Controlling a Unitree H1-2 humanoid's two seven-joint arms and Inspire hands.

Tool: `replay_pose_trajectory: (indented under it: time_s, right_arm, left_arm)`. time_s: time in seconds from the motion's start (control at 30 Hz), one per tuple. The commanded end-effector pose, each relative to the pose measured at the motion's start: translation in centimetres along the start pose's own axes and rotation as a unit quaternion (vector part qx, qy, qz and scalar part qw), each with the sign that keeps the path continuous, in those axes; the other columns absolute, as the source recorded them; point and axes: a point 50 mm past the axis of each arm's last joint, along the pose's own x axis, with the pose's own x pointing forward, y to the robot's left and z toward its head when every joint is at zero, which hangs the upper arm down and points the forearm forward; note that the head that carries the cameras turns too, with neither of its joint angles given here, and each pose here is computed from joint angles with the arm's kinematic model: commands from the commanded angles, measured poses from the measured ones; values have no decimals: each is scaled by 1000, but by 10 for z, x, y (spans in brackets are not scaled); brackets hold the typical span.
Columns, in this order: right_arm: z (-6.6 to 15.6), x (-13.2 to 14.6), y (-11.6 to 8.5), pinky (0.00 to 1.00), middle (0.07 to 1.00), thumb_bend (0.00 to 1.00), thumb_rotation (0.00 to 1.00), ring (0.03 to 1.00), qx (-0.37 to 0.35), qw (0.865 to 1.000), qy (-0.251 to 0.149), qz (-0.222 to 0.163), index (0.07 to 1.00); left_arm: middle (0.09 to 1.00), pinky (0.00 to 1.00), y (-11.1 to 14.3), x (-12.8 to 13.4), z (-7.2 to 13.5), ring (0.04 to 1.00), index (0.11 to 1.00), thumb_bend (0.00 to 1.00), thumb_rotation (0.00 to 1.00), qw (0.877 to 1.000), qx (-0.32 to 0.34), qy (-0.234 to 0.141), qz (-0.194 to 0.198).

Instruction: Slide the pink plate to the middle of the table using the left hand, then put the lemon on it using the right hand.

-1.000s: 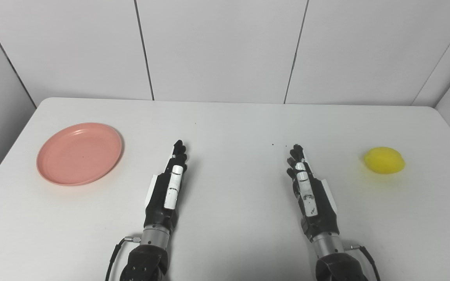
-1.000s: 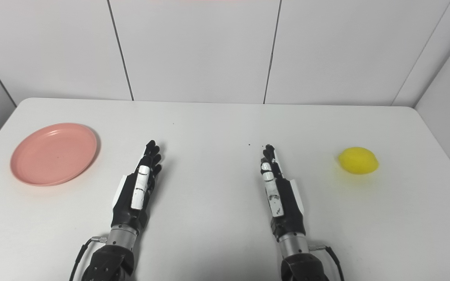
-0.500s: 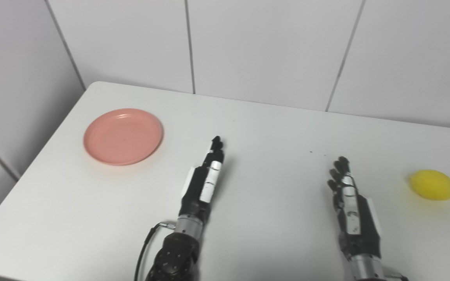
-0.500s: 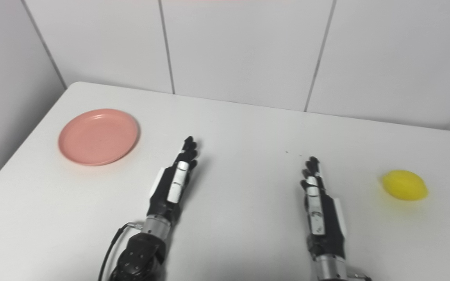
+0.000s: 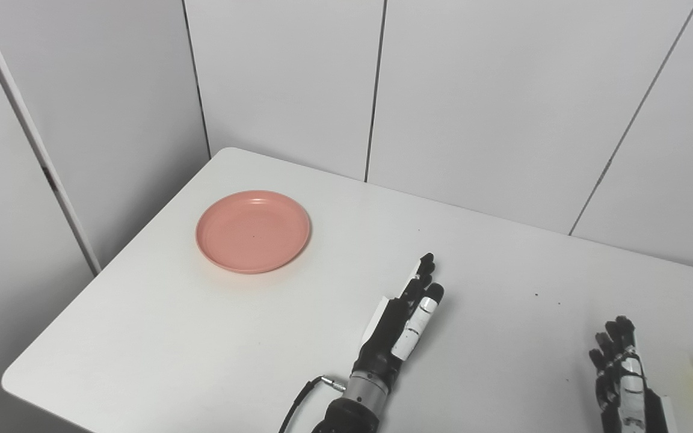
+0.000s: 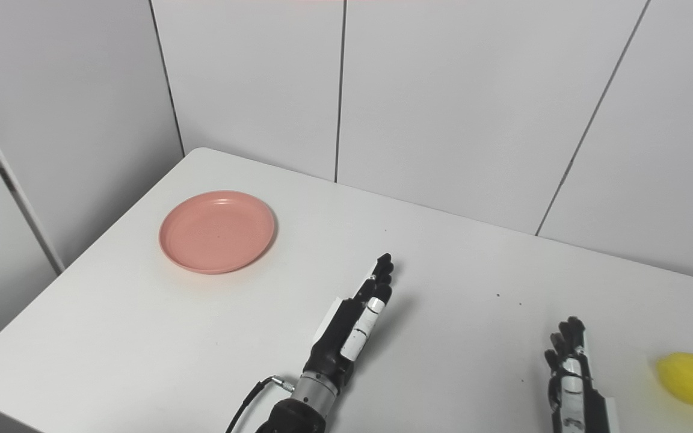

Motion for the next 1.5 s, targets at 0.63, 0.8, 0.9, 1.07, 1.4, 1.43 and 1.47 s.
replay_pose_trajectory:
  time_s: [0.63,0.8,0.9,1.07,1.4,1.43,1.47]
  right_arm:
    - [-2,-1,7,1000,1000,640,1000,1000,15,1000,-18,0,1000]
    - [-1,0,8,1000,1000,641,1000,1000,16,1000,-20,-1,1000]
    - [-1,0,8,1000,1000,643,1000,1000,14,1000,-22,1,1000]
    - [1,-1,8,1000,1000,644,1000,1000,11,1000,-23,3,1000]
    - [0,-1,8,1000,1000,638,1000,1000,10,1000,-21,1,1000]
    - [0,-1,7,1000,1000,630,1000,1000,11,1000,-23,3,1000]
    - [-1,-1,7,1000,1000,629,1000,1000,12,1000,-24,4,1000]
  left_arm:
    - [1000,1000,8,-12,-8,1000,1000,639,1000,999,-48,-12,21]
    - [1000,1000,9,-12,-9,1000,1000,633,1000,998,-51,-11,20]
    - [1000,1000,10,-12,-9,1000,1000,629,1000,998,-51,-12,19]
    - [1000,1000,11,-12,-8,1000,1000,632,1000,999,-49,-12,20]
    - [977,1000,20,-6,15,971,975,630,1000,999,-41,-34,8]
    - [967,1000,21,-5,18,957,966,637,1000,998,-39,-41,12]
    - [966,1000,24,-4,21,956,966,638,1000,998,-35,-48,13]
